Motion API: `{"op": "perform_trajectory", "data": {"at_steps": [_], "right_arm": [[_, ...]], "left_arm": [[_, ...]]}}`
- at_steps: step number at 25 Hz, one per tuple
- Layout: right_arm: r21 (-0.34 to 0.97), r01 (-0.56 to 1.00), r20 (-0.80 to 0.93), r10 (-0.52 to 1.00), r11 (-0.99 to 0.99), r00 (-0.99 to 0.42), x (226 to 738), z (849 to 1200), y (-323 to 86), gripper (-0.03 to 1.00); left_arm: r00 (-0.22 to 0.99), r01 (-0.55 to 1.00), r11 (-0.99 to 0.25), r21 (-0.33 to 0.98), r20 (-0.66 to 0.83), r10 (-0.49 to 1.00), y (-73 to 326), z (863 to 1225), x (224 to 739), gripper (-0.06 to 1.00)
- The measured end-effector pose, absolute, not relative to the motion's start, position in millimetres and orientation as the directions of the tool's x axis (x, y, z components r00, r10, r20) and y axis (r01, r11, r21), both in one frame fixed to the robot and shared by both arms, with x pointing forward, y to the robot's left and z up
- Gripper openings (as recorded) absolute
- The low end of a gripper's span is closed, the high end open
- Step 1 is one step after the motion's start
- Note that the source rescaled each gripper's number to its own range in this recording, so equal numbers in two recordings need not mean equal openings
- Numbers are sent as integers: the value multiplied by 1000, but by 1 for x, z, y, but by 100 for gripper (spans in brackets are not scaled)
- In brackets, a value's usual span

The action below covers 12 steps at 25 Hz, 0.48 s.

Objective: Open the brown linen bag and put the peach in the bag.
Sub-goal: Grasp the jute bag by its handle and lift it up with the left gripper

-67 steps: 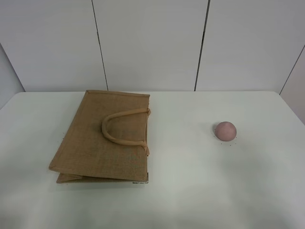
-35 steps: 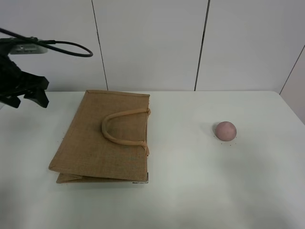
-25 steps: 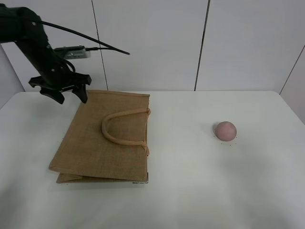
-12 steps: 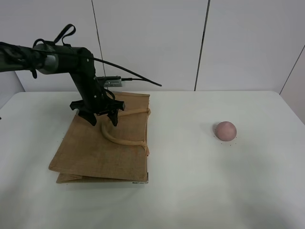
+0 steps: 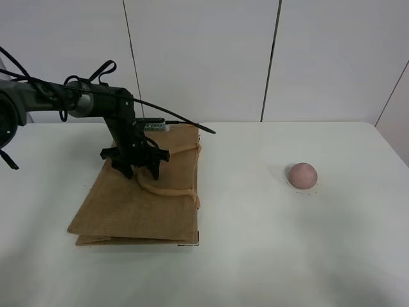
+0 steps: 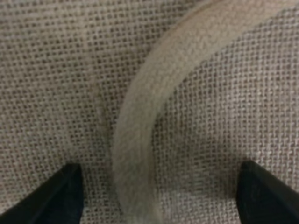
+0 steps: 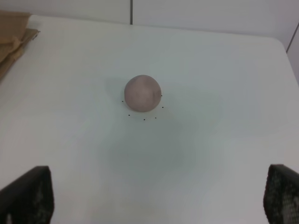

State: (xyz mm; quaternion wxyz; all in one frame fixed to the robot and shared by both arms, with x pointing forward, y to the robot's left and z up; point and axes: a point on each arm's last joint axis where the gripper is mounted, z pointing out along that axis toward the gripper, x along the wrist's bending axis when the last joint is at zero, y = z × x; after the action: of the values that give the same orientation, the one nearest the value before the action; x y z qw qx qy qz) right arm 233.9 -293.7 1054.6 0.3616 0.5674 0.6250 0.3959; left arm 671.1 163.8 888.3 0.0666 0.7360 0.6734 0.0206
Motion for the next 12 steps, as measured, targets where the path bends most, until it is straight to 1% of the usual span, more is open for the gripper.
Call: {"op": "perform_trajectory", "data": {"at_steps": [2, 3, 4, 5, 7, 8, 9, 10, 12], "right_arm": [[905, 423, -3, 996, 43, -95, 234, 1055, -294, 100], [905, 423, -3, 996, 43, -95, 234, 1055, -294, 100], [905, 423, -3, 996, 43, -95, 234, 1055, -294, 100], [905, 423, -3, 996, 43, -95, 234, 1055, -294, 100], [905, 423, -3, 996, 43, -95, 234, 1055, -294, 100], [905, 423, -3, 996, 43, -95, 234, 1055, -294, 100], [905, 423, -3, 996, 43, -95, 234, 1055, -294, 100], [905, 423, -3, 996, 43, -95, 234, 1055, -294, 100], [905, 423, -3, 996, 43, -95, 234, 1055, -294, 100]], "left_arm": [[89, 989, -81, 120, -58, 994, 164, 883, 671, 88], [91, 989, -83, 121, -54, 994, 164, 883, 672, 85], [92, 989, -85, 121, -52, 994, 164, 883, 672, 79], [93, 989, -86, 123, -49, 994, 164, 883, 672, 68], [94, 988, -88, 127, -48, 994, 164, 883, 673, 40], [94, 988, -88, 127, -48, 994, 164, 883, 673, 21], [95, 988, -88, 126, -47, 994, 164, 884, 673, 6], [93, 988, -87, 125, -46, 995, 164, 884, 673, 0], [86, 990, -80, 119, -46, 995, 164, 887, 674, 0]]}}
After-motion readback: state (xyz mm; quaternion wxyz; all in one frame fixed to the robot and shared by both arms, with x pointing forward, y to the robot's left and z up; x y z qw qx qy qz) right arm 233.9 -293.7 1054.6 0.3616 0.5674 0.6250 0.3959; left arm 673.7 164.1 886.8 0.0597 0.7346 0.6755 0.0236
